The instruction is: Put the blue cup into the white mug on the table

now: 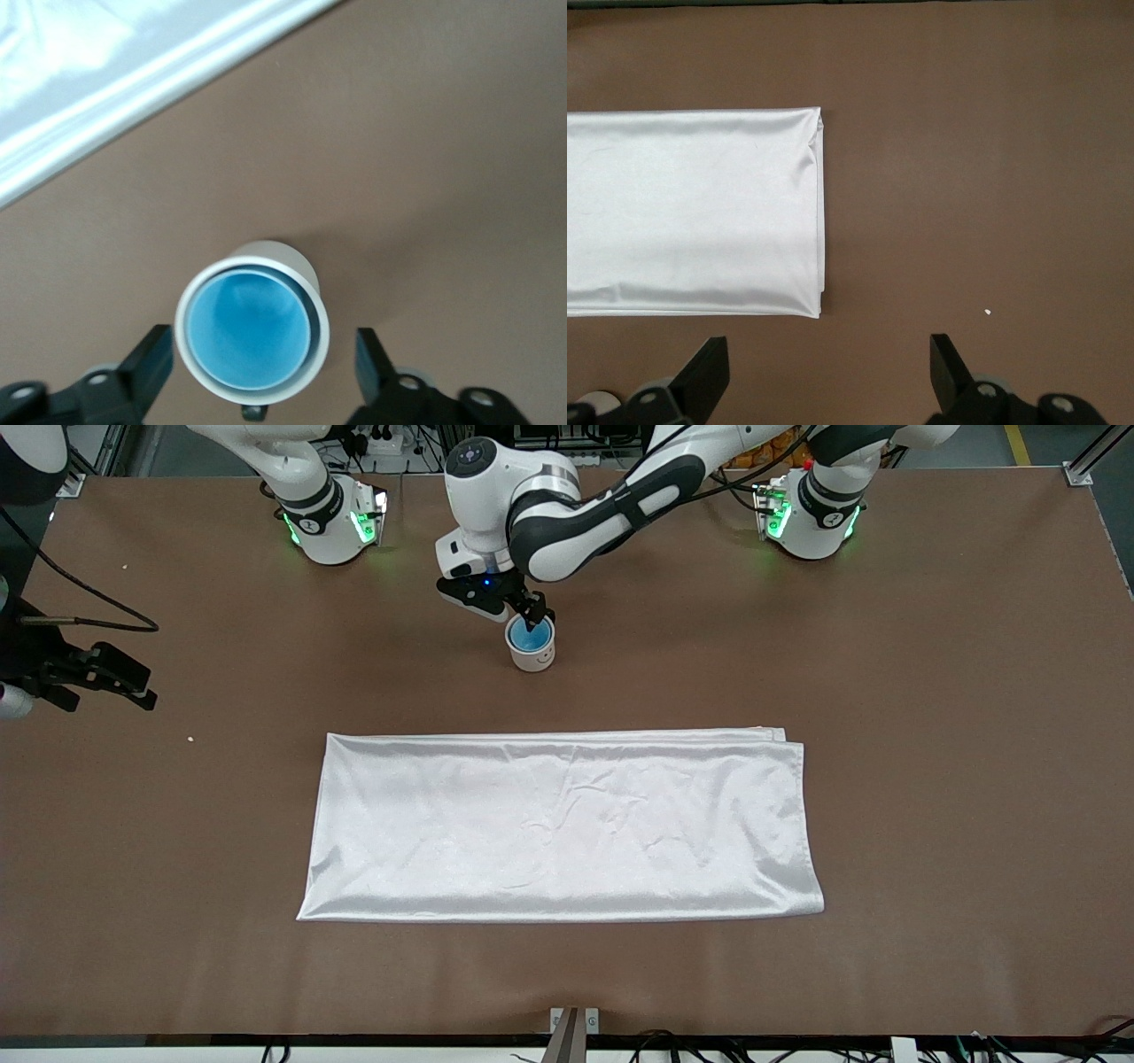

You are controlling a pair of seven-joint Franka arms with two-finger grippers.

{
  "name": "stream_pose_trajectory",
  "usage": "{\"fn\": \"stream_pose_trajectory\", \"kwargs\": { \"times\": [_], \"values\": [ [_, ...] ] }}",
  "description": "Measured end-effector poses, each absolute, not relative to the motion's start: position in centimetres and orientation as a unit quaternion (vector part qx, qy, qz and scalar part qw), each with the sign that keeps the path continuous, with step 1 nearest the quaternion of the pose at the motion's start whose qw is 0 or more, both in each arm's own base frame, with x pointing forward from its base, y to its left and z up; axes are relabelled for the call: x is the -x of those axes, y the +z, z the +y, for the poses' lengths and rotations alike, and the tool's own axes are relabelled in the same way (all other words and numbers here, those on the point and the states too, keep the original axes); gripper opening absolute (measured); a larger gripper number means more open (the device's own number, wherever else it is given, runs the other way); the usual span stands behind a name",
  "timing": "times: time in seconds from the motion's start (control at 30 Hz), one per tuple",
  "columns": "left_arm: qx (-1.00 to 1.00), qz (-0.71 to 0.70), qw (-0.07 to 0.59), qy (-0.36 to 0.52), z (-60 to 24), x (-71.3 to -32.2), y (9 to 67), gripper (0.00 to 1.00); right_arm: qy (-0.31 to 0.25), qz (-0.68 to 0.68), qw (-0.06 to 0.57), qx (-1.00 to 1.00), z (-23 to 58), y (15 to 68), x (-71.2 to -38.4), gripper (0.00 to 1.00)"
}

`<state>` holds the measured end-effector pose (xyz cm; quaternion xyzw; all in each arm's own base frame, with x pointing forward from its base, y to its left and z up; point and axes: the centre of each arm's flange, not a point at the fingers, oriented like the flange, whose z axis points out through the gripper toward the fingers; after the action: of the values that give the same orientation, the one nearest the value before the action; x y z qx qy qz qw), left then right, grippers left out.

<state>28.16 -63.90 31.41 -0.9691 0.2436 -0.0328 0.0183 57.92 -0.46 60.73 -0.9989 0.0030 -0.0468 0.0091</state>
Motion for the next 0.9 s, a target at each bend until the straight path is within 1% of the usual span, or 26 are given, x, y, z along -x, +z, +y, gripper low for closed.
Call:
{"fn": "stream_pose_trajectory", "kwargs": {
  "times": [0.03, 0.1, 0.3, 0.57, 0.73, 0.9],
  "values": [
    [0.969, 0.242, 0.019, -0.036, -63.7, -28.5, 31.9, 0.98, -0.046, 0.003, 0.009, 0.999, -0.5, 60.7, -57.9, 1.00],
    [0.970, 0.240, 0.021, -0.045, -63.3, -29.3, 33.1, 1.00, -0.046, 0.003, 0.009, 0.999, -0.5, 60.7, -57.9, 1.00],
    [0.970, 0.230, 0.036, -0.065, -62.0, -29.9, 37.3, 1.00, -0.028, 0.003, 0.009, 1.000, -0.4, 60.4, -57.6, 1.00],
    [0.972, 0.220, 0.063, -0.052, -59.4, -29.6, 43.0, 1.00, -0.007, 0.002, 0.004, 1.000, -0.5, 59.6, -57.3, 1.00],
    [0.976, 0.202, 0.067, -0.043, -56.6, -31.6, 46.6, 1.00, 0.002, 0.001, -0.011, 1.000, -0.8, 59.1, -57.1, 1.00],
    [0.982, 0.164, 0.085, -0.034, -52.7, -33.8, 50.3, 1.00, 0.017, 0.003, -0.021, 1.000, -1.3, 58.8, -56.8, 1.00]
  ]
}}
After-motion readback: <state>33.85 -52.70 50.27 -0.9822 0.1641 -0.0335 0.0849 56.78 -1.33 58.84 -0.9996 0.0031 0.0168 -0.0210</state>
